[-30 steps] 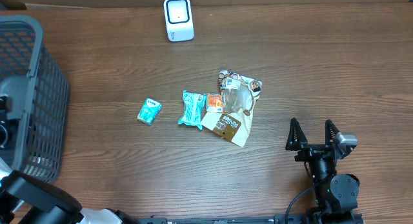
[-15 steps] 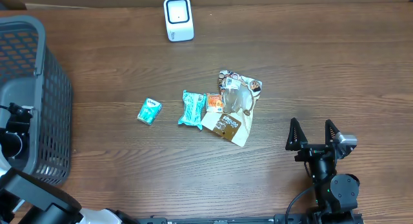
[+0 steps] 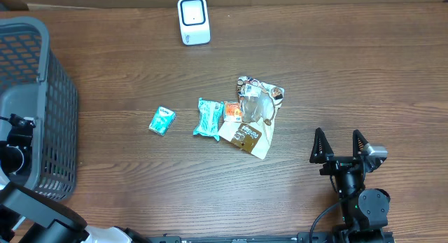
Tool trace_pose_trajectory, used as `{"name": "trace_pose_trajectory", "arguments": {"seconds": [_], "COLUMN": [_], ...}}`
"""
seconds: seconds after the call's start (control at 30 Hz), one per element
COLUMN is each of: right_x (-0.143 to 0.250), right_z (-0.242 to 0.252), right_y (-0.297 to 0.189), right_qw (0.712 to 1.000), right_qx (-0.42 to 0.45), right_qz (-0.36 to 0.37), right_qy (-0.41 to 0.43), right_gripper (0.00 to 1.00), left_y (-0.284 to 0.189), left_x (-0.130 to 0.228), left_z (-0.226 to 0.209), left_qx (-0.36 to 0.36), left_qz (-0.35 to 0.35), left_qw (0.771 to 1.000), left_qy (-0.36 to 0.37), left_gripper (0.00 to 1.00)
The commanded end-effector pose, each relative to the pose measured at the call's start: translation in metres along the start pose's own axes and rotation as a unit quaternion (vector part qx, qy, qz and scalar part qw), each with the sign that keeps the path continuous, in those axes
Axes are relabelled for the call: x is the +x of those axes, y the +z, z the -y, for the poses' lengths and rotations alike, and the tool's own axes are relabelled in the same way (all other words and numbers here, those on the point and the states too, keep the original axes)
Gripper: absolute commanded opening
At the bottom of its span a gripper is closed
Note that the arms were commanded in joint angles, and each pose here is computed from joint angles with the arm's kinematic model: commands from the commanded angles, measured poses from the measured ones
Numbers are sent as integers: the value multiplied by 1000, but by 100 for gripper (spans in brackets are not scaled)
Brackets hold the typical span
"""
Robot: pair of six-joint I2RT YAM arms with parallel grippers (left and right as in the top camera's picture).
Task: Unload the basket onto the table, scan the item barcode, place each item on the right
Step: 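Reach into the basket with the left gripper and grasp the green-lidded jar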
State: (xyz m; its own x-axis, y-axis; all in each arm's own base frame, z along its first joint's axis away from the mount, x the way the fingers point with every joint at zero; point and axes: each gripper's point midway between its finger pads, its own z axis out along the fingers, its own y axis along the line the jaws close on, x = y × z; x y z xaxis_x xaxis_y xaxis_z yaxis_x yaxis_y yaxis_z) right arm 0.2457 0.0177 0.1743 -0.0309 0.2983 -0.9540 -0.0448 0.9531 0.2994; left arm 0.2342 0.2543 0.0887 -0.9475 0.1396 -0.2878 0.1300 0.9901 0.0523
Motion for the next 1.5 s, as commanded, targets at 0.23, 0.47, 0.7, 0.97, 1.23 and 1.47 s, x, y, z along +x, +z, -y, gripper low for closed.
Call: {"name": "trace_pose_trajectory", "arguments": {"seconds": [0.23, 0.47, 0.7, 0.97, 1.23, 1.47], "right_x": [2, 2, 2, 2, 2, 2], "right_z": [3, 3, 3, 3, 3, 3], "right_y": [0, 0, 0, 0, 0, 0], "right_qw": [1000, 1000, 1000, 1000, 1000, 1000], "right_qx": [4, 4, 4, 4, 4, 4], "right_qz": [2, 2, 2, 2, 2, 2], "right_qy": [0, 0, 0, 0, 0, 0], "right_gripper": [100, 100, 100, 100, 100, 100], "left_y": [17, 26, 31, 40, 42, 43], "left_x": [16, 19, 20, 27, 29, 21], "left_z": [12, 14, 15, 21, 16, 2], "left_qx": [21, 19, 18, 21, 7, -20], "left_qz": [-16, -15, -12, -18, -22, -4], "left_qw": [999, 999, 999, 998, 998, 996], "left_qy": [-24, -28, -33, -50, -60, -90], "left_gripper": [87, 88, 86, 84, 76, 65]}}
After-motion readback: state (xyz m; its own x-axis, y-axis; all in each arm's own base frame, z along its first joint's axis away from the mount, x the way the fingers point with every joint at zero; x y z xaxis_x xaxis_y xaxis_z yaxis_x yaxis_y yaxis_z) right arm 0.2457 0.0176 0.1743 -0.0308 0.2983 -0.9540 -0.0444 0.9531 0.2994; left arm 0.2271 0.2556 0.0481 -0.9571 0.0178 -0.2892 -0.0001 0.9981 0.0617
